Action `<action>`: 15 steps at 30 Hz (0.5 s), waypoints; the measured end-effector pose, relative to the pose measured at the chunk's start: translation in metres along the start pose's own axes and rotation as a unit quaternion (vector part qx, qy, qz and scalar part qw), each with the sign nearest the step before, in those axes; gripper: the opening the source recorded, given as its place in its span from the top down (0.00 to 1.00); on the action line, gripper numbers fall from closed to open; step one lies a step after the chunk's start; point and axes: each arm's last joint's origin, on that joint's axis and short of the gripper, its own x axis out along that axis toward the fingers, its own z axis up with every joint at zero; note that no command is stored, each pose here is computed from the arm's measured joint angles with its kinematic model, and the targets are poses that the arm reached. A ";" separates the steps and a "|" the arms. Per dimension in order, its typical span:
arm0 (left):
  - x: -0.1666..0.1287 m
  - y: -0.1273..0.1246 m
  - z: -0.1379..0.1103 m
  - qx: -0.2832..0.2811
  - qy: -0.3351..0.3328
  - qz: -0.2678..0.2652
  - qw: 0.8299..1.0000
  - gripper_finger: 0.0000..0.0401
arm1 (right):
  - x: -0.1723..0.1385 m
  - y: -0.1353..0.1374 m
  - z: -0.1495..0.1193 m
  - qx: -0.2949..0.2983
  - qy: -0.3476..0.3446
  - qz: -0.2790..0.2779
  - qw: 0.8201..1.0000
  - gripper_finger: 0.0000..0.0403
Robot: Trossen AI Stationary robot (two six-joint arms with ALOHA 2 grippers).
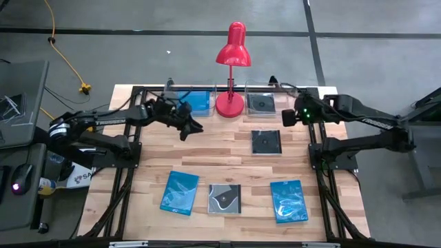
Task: Pick & place jewel cases by type
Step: Put the right black cd case into the right transparent bin
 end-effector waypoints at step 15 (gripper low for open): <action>0.092 0.024 -0.010 -0.125 -0.037 -0.131 0.983 0.70 | 0.022 0.011 -0.028 -0.008 0.031 -0.173 0.984 0.23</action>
